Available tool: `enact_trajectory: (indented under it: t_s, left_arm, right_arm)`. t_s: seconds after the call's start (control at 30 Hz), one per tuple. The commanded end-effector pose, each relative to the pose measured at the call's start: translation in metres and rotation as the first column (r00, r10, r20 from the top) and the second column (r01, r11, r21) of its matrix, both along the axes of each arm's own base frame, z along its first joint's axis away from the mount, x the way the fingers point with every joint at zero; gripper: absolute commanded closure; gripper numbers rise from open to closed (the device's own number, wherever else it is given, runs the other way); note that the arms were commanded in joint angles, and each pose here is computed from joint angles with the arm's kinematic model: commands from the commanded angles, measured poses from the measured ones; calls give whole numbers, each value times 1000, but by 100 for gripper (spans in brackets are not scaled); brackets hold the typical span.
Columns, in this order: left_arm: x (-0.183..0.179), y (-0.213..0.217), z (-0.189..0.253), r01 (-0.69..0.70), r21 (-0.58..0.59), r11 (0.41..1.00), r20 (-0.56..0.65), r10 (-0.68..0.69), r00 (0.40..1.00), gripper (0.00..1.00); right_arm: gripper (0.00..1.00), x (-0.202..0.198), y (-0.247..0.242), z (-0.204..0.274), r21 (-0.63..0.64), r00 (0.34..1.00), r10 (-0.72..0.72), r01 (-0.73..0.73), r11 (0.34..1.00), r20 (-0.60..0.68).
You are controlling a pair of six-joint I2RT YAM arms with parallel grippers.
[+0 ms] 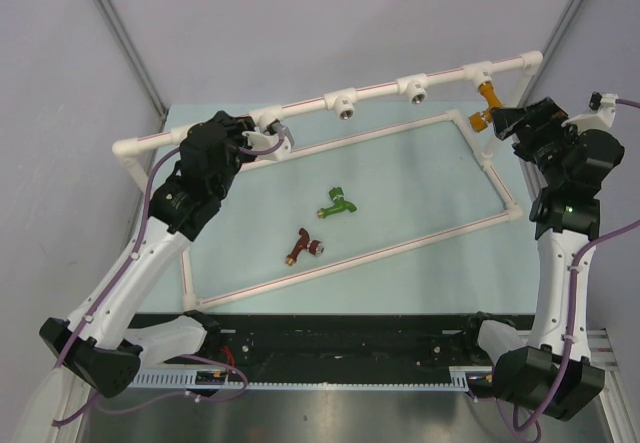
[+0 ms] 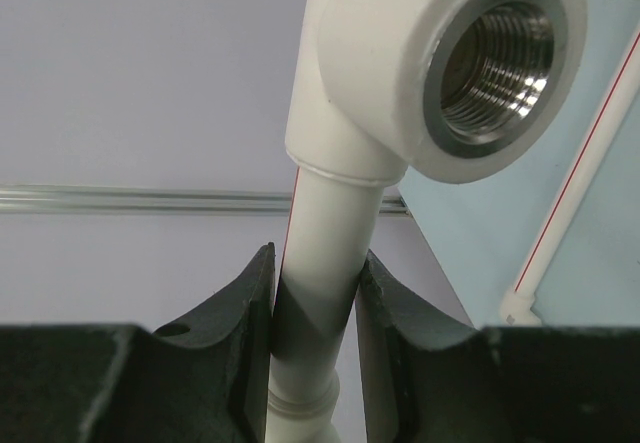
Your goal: Install the water faucets
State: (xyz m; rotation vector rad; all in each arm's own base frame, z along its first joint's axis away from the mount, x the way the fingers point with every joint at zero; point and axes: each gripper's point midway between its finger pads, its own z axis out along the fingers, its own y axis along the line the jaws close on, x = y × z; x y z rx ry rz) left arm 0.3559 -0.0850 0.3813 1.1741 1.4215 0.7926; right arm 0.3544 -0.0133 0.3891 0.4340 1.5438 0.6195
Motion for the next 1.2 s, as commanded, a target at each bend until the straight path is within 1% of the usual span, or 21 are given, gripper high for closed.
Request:
enact_trajectory:
  t_s: [0.0, 0.13, 0.17, 0.23, 0.3, 0.33, 0.37, 0.53, 0.7, 0.9, 1.03, 1.17]
  left_arm:
    - [3, -8, -5, 8, -91, 996, -30, -11, 999, 100]
    - [3, -8, -6, 6, -89, 996, -33, -9, 999, 100]
    - [3, -8, -6, 4, -89, 996, -34, -7, 999, 100]
    - [3, -8, -6, 4, -90, 996, -33, -7, 999, 100]
    - [3, -8, -6, 4, -89, 996, -34, -7, 999, 100]
    - [3, -8, -5, 4, -92, 996, -32, -7, 999, 100]
    - [2, -8, -5, 4, -91, 996, -33, -7, 999, 100]
    - [3, -8, -7, 5, -90, 996, -36, -8, 999, 100]
    - [3, -8, -6, 6, -89, 996, -36, -9, 999, 100]
    - [3, -8, -6, 6, -87, 996, -36, -9, 999, 100]
    - [4, -9, -7, 7, -88, 996, -37, -10, 999, 100]
    - [4, -9, -7, 8, -89, 996, -38, -12, 999, 100]
  right_arm:
    - [0, -6, 1, 16, -104, 999, 10, -6, 995, 45]
    - [0, -2, 18, 5, -147, 998, 57, -52, 988, 28]
    - [0, -1, 25, 8, -152, 996, 68, -59, 987, 51]
    - [0, 1, 28, -4, -132, 996, 72, -65, 989, 46]
    - [0, 3, 31, 0, -97, 993, 74, -65, 993, 87]
    - [0, 5, 32, -10, -77, 994, 76, -71, 995, 75]
    - [0, 5, 34, -7, -53, 992, 83, -78, 996, 97]
    - [0, 10, 53, -20, 22, 986, 141, -143, 989, 93]
    - [0, 8, 74, -8, 115, 965, 220, -237, 965, 141]
    - [0, -3, 89, 19, 162, 935, 272, -312, 936, 229]
    - [0, -12, 100, 36, 218, 904, 324, -388, 895, 277]
    - [0, -20, 101, 51, 220, 888, 320, -402, 889, 330]
